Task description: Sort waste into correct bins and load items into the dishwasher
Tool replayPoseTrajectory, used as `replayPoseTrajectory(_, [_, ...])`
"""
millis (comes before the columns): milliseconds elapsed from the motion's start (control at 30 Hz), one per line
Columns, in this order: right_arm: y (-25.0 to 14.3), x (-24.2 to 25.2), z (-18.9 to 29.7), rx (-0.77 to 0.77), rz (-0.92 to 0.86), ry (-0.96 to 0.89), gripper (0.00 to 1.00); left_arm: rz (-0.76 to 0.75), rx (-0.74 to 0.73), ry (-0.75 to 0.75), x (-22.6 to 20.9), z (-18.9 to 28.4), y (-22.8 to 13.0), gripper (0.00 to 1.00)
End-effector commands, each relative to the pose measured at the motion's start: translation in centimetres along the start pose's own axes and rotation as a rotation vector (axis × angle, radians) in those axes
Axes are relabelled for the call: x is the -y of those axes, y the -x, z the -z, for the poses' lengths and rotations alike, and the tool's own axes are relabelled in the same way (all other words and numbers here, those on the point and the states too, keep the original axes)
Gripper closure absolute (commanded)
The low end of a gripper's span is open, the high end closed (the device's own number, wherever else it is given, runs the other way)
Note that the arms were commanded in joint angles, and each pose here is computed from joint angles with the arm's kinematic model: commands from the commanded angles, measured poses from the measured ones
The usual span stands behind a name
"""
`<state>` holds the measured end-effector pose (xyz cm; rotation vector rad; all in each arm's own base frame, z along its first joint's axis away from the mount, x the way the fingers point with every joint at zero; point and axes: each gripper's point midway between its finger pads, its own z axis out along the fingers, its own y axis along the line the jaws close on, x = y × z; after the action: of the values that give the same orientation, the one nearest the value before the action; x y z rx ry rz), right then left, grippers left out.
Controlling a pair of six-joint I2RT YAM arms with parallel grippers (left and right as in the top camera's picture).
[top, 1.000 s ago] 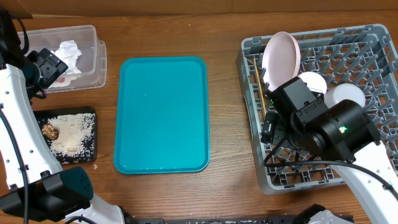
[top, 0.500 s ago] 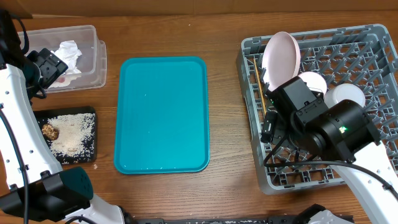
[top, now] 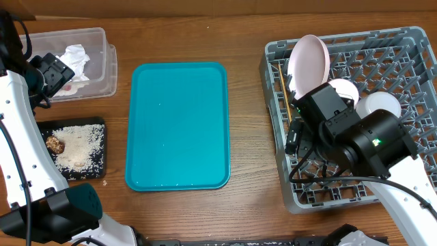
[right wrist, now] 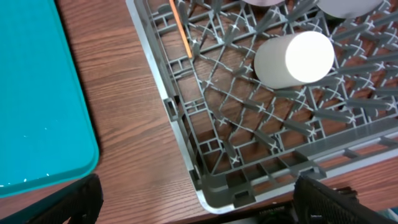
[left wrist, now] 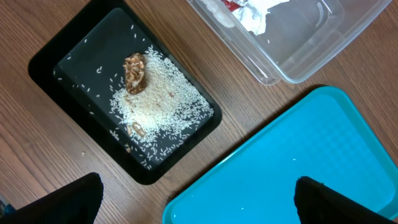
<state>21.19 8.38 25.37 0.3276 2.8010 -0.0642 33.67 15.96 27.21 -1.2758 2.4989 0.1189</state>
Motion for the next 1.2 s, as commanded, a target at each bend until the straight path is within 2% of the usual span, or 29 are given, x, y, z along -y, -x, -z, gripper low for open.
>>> replayPoseTrajectory(0, [0.2, 0.4, 0.7, 0.041, -0.003, 0.01, 0.0, 0.013, -0.013, 0.006, 0.1, -0.4, -0.1, 0.0])
replayPoseTrajectory(333, [0.8, 1.0, 2.5, 0.136, -0.032, 0.069, 0.0, 0.013, -0.013, 0.005, 0.1, -0.4, -0.1, 0.0])
replayPoseTrajectory(667, [1.6, 3.7, 6.1, 0.381, -0.142, 0.224, 0.0, 0.013, -0.013, 0.005, 0.1, -0.4, -0.1, 0.0])
replayPoseTrajectory(900, [1.9, 5.2, 4.3, 0.636, -0.123, 0.309, 0.0, 0.013, -0.013, 0.005, 0.1, -0.4, -0.1, 0.0])
replayPoseTrajectory(1167, [1.0, 4.8, -0.4, 0.902, -0.086, 0.456, 0.0, 0.013, -0.013, 0.005, 0.1, -0.4, -0.1, 0.0])
